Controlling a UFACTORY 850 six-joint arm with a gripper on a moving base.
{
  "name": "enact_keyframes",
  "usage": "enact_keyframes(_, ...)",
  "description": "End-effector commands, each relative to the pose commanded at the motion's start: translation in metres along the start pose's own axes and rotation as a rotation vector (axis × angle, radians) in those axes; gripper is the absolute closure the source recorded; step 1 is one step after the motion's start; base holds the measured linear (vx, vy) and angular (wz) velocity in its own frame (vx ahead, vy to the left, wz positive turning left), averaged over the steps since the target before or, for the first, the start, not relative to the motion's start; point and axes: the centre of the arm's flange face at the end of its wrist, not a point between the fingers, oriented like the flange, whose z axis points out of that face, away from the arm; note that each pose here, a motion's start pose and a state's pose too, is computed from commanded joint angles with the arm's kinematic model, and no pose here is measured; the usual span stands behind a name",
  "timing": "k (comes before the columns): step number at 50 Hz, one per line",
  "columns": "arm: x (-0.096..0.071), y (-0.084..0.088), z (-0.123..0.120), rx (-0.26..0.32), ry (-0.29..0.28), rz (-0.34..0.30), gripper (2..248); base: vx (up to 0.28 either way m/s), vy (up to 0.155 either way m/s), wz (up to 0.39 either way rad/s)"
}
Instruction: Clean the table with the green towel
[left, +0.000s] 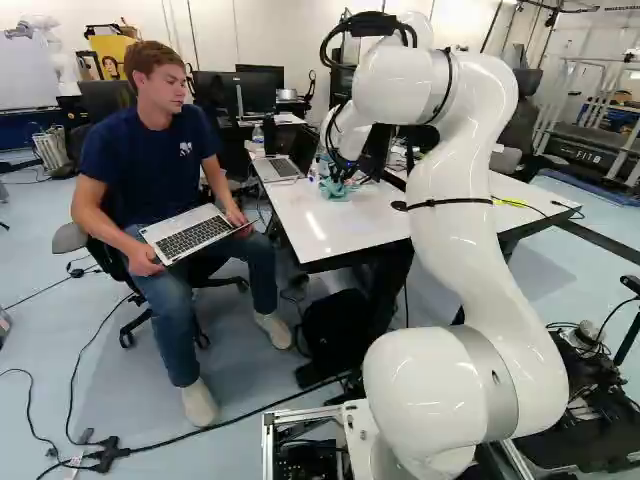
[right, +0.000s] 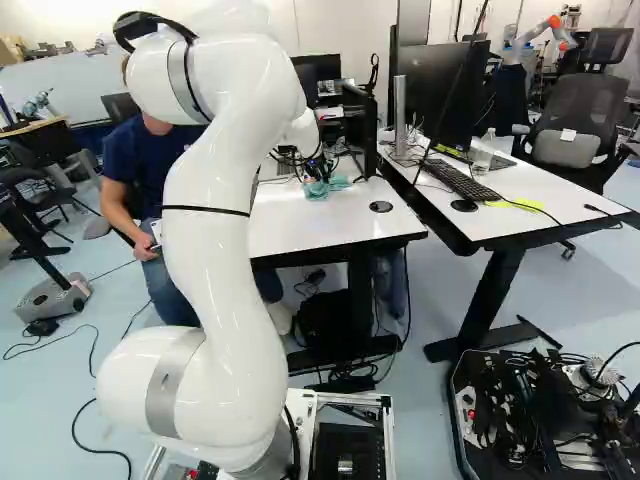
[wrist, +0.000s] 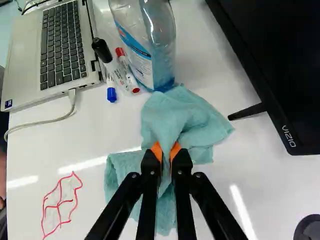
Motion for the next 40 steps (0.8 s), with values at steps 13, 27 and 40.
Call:
enact_keyframes(13, 0.0, 0.0, 0.001, 0.0, -0.001, 0.0, 211, 0.0, 0.0, 0.0)
enact_keyframes(27, 0.001, 0.0, 0.002, 0.0, 0.001, 0.0, 211, 0.0, 0.0, 0.0)
enact_keyframes(40, 0.011, -0.001, 0.012, 0.001, 0.016, -0.001, 211, 0.0, 0.0, 0.0)
